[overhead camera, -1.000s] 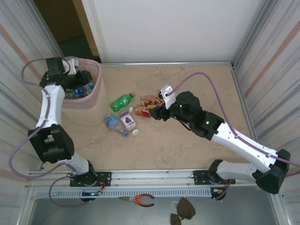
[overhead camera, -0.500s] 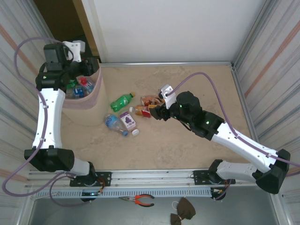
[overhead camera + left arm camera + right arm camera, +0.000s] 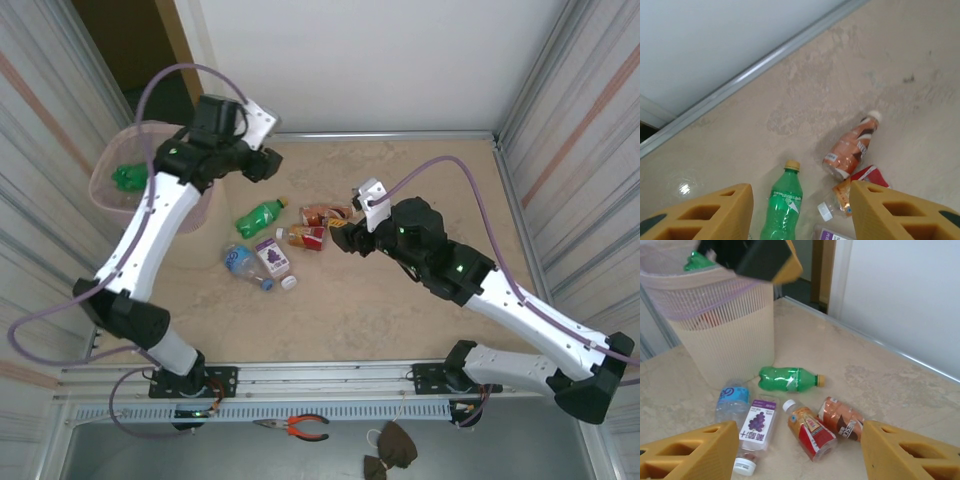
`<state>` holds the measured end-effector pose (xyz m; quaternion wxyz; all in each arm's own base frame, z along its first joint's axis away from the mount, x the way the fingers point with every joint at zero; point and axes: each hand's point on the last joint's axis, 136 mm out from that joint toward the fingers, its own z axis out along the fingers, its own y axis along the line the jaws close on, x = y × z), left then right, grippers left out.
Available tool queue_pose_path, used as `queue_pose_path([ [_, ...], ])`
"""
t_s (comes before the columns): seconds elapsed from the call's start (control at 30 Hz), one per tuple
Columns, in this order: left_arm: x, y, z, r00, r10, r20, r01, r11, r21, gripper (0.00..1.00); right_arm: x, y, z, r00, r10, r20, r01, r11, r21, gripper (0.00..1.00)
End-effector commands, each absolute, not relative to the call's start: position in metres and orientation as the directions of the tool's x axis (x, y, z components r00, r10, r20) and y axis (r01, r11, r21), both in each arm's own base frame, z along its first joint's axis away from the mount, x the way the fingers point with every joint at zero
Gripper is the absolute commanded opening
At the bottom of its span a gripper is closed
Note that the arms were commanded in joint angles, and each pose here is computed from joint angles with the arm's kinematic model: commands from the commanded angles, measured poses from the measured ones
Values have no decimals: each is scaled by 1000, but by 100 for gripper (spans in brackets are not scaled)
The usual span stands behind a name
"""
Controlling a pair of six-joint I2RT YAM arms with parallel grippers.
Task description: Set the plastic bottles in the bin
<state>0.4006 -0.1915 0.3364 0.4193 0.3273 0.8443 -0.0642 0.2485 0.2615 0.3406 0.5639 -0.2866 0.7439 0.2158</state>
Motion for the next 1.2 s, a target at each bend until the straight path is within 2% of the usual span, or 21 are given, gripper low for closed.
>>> queue_pose_path([
  [0.0,405,-189,301,-462,646,-608,633,720,284,54,250,249,349,-178,-181,-967,-639,769,-26,65],
  [0.3,428,-187,216,-562,740,-370,677,669,308,58,247,236,355,-175,-158,-972,-620,785,-16,65],
  [0.67,447,-159,131,-643,759,-101,705,638,308,72,246,234,352,-191,-155,-969,-615,788,-5,65],
  [0.93,445,-146,94,-670,742,-26,713,652,258,79,247,237,349,-201,-151,-968,-619,786,6,65],
  [1.17,442,-142,66,-679,734,11,722,666,187,81,248,240,347,-212,-152,-965,-624,781,14,65],
])
